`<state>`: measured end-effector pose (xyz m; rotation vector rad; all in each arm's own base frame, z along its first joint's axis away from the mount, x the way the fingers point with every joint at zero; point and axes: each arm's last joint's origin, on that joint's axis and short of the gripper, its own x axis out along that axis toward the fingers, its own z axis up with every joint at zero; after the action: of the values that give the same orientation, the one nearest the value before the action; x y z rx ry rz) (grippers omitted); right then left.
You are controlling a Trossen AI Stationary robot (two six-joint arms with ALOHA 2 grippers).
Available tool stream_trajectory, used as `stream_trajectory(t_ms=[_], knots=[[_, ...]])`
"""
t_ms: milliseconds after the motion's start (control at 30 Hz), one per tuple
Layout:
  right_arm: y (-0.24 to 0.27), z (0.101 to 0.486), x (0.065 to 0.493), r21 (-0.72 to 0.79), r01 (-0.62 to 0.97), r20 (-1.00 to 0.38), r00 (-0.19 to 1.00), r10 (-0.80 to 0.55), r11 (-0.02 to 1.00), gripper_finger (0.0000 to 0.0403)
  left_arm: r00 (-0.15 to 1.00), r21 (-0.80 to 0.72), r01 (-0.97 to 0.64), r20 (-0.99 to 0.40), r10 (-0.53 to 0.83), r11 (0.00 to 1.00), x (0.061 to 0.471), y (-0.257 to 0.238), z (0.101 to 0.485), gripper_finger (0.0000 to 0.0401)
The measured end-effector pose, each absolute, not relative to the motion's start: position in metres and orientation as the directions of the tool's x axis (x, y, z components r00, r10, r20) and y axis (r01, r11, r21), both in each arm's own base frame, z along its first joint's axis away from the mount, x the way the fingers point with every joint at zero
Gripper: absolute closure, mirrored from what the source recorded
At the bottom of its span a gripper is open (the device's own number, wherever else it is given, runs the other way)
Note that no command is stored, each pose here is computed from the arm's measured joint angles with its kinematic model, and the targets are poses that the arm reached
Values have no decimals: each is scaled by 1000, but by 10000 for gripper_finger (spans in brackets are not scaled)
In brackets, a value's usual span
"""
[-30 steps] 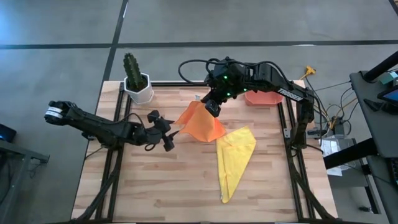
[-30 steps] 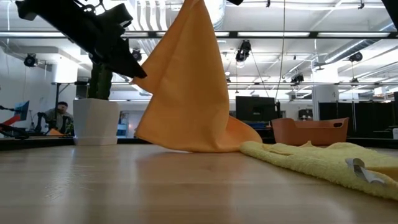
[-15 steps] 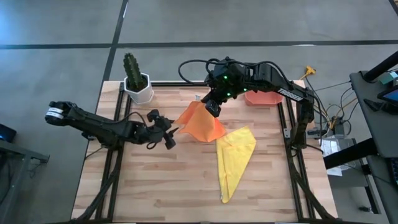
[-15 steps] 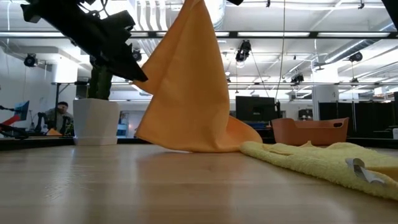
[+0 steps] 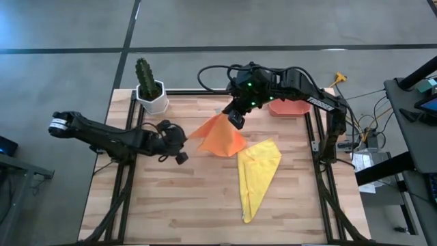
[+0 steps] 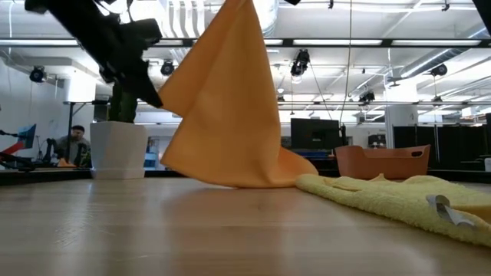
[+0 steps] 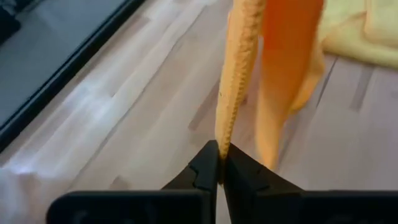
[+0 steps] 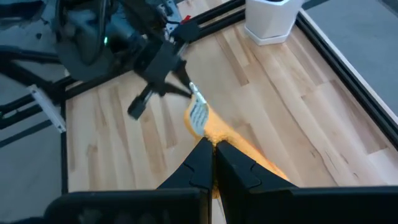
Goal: Roll microfiber towels into tight, uniform cylinder then place into a basket
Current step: Fold the orange towel
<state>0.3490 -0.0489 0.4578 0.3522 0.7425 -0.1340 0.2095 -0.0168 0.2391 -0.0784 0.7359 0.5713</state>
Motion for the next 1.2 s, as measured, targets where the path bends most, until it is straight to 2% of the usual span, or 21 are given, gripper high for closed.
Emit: stream_trajectory(t_ms=[133,333,500,700,800,1067,1200], knots=[[-46,464,339,279,193,-678,733,50,941,394,565,175,-531,-657,500,829,198,-14,281,401],[-41,469,327,293,66,-681,715,160,954,394,598,186,-558,-586,547,809,170,-8,356,401],[-42,465,320,262,129,-738,665,113,956,394,606,179,-599,-536,588,780,143,-3,405,401],[-42,466,322,256,123,-728,677,107,959,390,652,127,-627,-455,607,769,128,0,450,401],[-43,465,322,231,134,-731,677,81,964,371,664,137,-617,-438,607,775,130,0,462,401],[-43,472,330,181,134,-665,746,21,974,274,699,132,-573,-437,566,809,152,-4,483,401],[-39,475,333,110,108,-636,772,-14,988,239,721,105,-563,-422,549,820,162,-6,498,401]])
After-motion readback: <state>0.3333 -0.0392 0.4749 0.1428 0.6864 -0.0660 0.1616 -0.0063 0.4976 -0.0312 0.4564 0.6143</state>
